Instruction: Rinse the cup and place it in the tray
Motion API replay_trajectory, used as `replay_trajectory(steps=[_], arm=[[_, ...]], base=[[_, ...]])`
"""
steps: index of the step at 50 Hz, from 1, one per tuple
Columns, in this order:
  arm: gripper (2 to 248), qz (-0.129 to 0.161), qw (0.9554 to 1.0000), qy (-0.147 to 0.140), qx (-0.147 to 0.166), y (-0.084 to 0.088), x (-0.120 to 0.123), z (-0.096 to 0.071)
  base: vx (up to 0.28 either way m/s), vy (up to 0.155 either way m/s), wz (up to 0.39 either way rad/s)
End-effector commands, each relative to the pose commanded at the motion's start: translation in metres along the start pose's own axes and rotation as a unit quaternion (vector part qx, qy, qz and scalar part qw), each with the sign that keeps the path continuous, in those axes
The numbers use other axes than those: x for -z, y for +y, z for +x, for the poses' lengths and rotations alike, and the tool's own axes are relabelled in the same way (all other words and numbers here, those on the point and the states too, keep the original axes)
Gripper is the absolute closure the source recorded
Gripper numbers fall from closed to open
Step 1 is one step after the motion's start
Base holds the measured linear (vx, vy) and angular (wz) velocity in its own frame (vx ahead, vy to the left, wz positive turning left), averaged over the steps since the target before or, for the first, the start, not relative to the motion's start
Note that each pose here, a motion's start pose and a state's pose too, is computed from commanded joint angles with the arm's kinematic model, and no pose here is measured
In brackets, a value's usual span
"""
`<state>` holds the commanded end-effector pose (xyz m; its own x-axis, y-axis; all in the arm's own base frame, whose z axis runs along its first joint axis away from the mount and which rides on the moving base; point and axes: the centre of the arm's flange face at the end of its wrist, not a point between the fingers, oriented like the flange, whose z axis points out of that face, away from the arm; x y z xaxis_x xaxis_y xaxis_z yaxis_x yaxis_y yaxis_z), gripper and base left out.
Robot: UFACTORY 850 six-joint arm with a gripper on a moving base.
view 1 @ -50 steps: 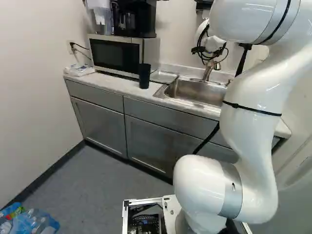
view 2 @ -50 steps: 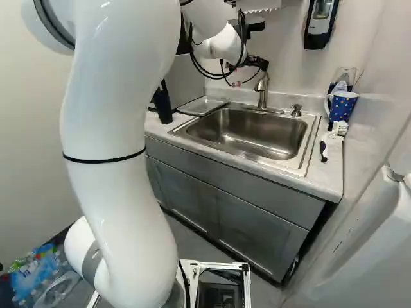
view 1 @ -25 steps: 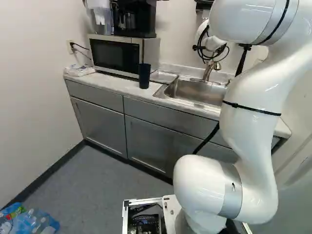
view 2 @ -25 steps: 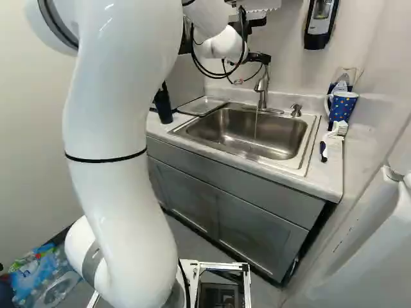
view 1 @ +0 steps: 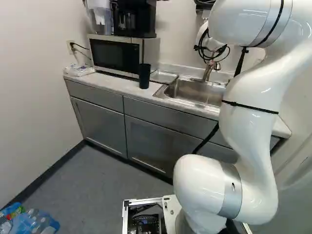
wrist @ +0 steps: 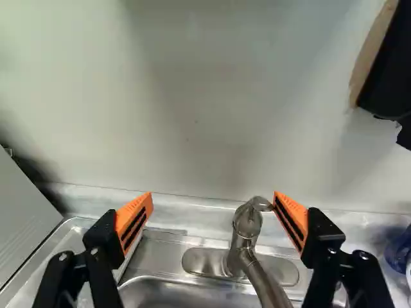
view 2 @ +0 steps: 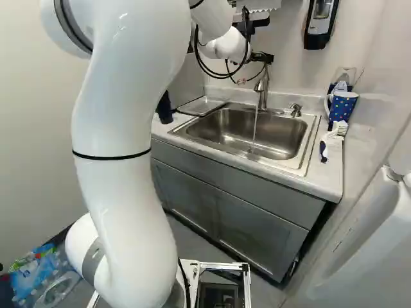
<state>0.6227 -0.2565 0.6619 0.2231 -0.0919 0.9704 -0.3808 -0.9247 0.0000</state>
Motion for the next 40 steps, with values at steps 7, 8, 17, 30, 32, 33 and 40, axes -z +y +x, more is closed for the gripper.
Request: replay_trajectory(steps=[7, 8, 17, 30, 32, 33, 40], arm=[[3, 0.0, 1.0, 0.0, 0.0, 0.0, 0.0, 0.0], [3, 0.0, 1.0, 0.0, 0.0, 0.0, 0.0, 0.0], [3, 0.001, 1.0, -0.001, 0.0, -0.001, 0.004, -0.001], [3, 0.005, 1.0, -0.006, 0.001, -0.006, 0.027, -0.004], [3, 0.006, 1.0, -0.006, 0.002, -0.008, 0.031, -0.004], [3, 0.007, 1.0, -0.007, 0.002, -0.009, 0.032, -0.005], [3, 0.013, 0.9999, -0.008, 0.003, -0.016, 0.043, -0.007]], base=[[0.0, 0.0, 0.0], [0.0, 0.0, 0.0], [0.0, 0.0, 0.0], [0.0, 0.0, 0.0], [0.0, 0.0, 0.0], [0.0, 0.0, 0.0], [0.0, 0.0, 0.0]])
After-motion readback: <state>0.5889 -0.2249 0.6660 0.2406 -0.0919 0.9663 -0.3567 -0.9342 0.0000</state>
